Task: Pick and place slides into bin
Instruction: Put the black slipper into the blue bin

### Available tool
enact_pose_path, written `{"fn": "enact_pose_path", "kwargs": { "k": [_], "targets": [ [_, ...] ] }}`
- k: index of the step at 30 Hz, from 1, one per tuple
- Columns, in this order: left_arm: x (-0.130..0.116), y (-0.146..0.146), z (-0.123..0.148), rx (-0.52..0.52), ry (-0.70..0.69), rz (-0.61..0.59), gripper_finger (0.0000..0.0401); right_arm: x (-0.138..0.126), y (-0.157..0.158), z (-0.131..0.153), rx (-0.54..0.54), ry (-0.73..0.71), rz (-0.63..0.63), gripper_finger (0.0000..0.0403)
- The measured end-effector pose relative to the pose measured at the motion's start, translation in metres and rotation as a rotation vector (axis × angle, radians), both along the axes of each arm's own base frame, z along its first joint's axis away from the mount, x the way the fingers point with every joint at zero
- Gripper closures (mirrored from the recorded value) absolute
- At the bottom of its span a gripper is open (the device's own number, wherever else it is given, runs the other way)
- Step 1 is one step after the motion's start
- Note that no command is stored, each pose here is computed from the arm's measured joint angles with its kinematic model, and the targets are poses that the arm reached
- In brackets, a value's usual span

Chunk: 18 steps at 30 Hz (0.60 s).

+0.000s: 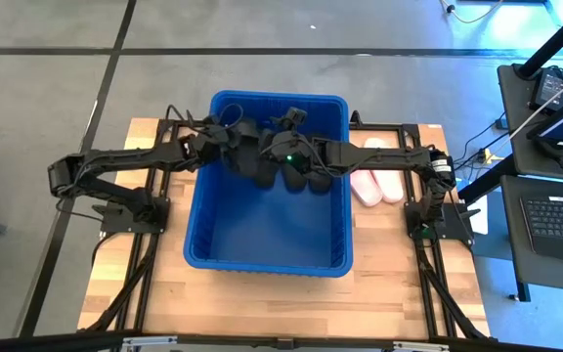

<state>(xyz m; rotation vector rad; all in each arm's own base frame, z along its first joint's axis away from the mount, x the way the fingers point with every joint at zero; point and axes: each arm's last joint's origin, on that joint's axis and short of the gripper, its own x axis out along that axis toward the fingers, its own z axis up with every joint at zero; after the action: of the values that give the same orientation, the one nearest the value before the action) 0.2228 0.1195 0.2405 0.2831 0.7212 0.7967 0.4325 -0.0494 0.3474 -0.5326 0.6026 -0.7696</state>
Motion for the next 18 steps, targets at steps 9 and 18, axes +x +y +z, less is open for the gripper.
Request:
{"fn": "enact_pose_path", "kwargs": {
  "k": [9,18],
  "targets": [
    [-0.008,0.006,-0.008,-0.018,0.047,0.045,0.0401,0.000,0.000,0.000,0.015,-0.020,-0.007,0.0141],
    [-0.010,0.008,-0.022,-0.062,0.167,0.044,0.0399,0.000,0.000,0.000,0.016,-0.020,-0.007,0.0141]
  ]
}}
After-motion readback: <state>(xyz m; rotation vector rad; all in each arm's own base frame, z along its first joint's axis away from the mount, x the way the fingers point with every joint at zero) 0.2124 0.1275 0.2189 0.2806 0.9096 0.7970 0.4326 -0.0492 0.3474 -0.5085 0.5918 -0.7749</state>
